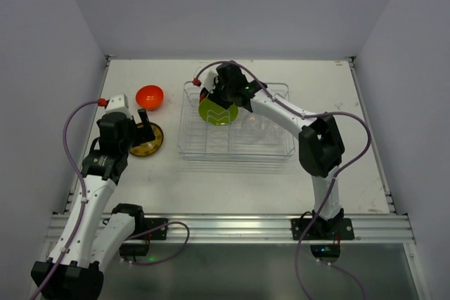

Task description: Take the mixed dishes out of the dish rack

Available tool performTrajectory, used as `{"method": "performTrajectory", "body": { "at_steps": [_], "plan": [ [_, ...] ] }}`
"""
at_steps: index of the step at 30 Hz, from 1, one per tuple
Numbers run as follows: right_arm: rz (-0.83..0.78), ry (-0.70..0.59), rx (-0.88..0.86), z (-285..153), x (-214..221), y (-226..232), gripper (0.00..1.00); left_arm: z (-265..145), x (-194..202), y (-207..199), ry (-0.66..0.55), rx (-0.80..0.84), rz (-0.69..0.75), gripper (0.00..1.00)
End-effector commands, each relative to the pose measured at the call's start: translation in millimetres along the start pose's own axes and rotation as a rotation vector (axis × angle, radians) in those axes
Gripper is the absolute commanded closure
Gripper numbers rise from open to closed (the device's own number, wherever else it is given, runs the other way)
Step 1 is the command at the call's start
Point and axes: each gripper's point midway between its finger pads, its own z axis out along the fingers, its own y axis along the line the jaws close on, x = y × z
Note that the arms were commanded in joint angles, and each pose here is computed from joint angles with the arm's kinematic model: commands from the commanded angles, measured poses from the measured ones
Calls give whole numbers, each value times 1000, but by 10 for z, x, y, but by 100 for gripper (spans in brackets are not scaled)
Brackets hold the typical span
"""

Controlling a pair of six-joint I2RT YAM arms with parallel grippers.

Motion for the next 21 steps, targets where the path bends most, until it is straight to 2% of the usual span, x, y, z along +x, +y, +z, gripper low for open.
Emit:
{"method": "performTrajectory", "body": {
  "at_steps": [1,5,9,15,18,21],
  "plan": [
    [-46,-40,27,-43,-171,-139,58,-20,-177,-57,-51,26,-3,0],
    [-60,-30,19,56,-107,-102,65,-21,-179,-76,-51,37,-1,0],
    [-96,-26,-24,170,-45,-14,77,-22,-174,-80,-49,39,1,0],
    [-127,-59,-18,30,-122,-46,95,-28,-183,-81,-53,41,0,0],
    [-151,-105,24,-145,-239,-141,100,-29,-178,-82,-53,42,2,0],
    [-160,-137,56,-320,-350,-226,100,-42,-191,-89,-58,47,-1,0]
  ]
}}
